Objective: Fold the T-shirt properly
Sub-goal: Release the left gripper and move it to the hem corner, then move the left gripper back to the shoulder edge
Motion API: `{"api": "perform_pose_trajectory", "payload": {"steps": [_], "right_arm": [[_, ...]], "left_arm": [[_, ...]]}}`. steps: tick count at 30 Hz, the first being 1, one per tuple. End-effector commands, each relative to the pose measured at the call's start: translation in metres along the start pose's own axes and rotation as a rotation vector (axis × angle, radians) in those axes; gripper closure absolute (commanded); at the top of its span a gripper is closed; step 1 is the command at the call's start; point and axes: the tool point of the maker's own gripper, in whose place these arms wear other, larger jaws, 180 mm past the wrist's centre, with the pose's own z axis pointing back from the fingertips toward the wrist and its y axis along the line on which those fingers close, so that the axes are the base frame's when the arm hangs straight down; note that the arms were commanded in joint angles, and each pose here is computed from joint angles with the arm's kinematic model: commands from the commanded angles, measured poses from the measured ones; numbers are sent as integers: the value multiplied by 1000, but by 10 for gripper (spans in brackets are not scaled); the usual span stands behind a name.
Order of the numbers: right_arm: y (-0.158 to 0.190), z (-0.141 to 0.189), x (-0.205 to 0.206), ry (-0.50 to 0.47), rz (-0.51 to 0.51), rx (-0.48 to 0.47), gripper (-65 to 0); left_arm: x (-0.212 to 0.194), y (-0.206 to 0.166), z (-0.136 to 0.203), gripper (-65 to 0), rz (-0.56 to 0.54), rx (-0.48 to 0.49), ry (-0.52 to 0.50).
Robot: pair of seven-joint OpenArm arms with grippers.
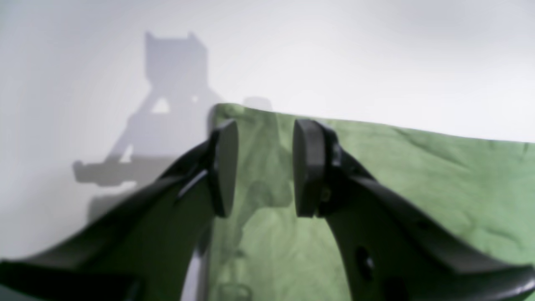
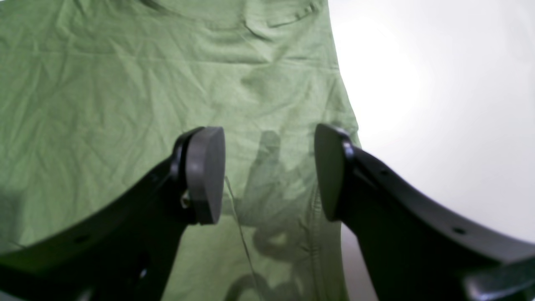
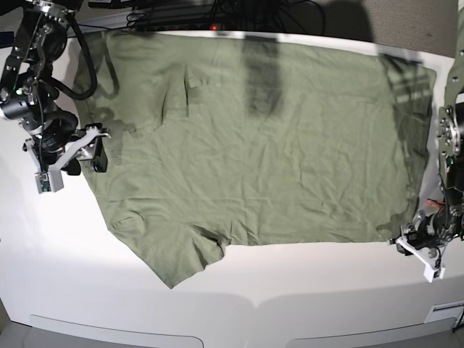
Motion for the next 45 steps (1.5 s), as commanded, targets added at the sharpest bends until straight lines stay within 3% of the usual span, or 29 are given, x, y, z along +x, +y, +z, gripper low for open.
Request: {"api": "perform_pose_trajectory", "payload": {"steps": [1,11,17,21,25,30,33,39,45], "right_arm": [[-3,4,16,-50,24,-4,-343],[-2,4,14,-37,32,2,-343],[0,4,13,-34,45,11,-343],[1,4,9,-14,44,14,-343],[20,6,18,-66,66,126,-343],[29,9,28,-120,30,177,-343],[30,9,21,-99,27,179,-343],[34,14,-11,-19,11,187,-342],[38,20,-32,32,4,195,-342]], "left_arm": [[25,6,6,-215,-2,5,-56],[-49,13,-1,-215,-1,2,44],[-56,-21,3,-215,8,-189,71],[-55,-25,5,-215,16,-213,84],[-29,-12,14,-215,-33,-184,45],[36,32,40,-215,-79,20,-56],[58,41,60,-215,-143,68,-101],[19,12,89,-215,-254,59,-93],[-18,-33,138,-215,-396,96,-155]]}}
